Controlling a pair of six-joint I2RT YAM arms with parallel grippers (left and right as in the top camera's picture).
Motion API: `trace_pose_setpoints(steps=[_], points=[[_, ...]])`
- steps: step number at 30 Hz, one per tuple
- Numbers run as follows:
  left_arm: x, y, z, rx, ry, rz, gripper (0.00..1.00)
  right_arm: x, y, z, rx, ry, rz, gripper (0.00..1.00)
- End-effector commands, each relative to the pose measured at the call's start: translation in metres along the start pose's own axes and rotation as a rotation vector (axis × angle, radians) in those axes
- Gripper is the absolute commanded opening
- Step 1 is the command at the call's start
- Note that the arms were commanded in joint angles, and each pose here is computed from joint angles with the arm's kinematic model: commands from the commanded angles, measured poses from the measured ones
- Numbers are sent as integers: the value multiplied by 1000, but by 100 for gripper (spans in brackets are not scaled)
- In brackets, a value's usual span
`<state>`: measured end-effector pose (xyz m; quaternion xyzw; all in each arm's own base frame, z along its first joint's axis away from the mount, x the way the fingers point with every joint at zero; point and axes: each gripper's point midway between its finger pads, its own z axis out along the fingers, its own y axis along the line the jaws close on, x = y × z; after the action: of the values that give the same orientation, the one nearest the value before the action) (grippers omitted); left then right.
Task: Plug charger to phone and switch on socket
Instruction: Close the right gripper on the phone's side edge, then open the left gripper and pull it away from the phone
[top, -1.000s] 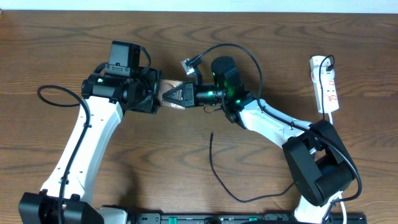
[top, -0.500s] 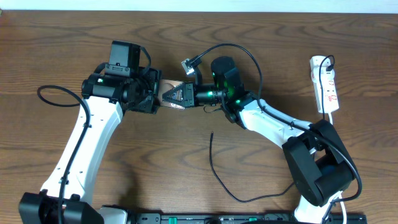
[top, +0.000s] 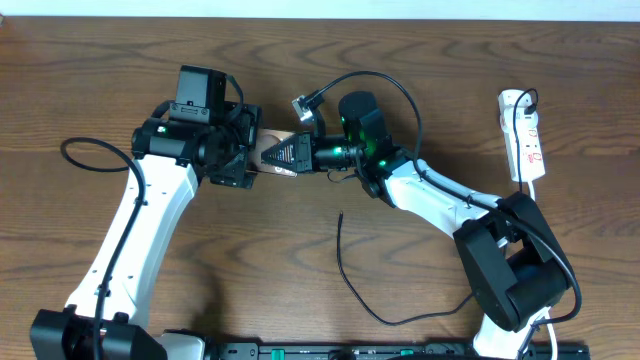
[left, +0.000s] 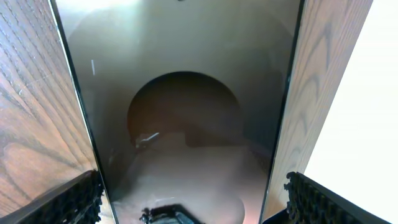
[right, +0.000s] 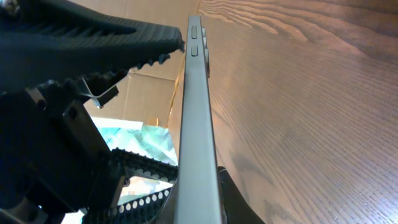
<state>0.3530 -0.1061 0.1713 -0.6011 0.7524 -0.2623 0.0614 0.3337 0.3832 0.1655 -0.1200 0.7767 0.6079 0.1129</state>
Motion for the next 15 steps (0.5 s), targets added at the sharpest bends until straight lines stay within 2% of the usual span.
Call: trace_pose_setpoints(steps=[1,11,13,15], points=[[2,2,1,-6,6,10,91,-8,6,-5,-25,-7,-1,1],[18,0,-1,4,107,47,91,-39,-14,-38,6,-92,25,1],[22,-5,-3,29,147,97,91,-45,-18,-46,14,-111,34,1],[24,-13,-6,78,187,214,91,-53,-23,-54,20,-135,70,1]])
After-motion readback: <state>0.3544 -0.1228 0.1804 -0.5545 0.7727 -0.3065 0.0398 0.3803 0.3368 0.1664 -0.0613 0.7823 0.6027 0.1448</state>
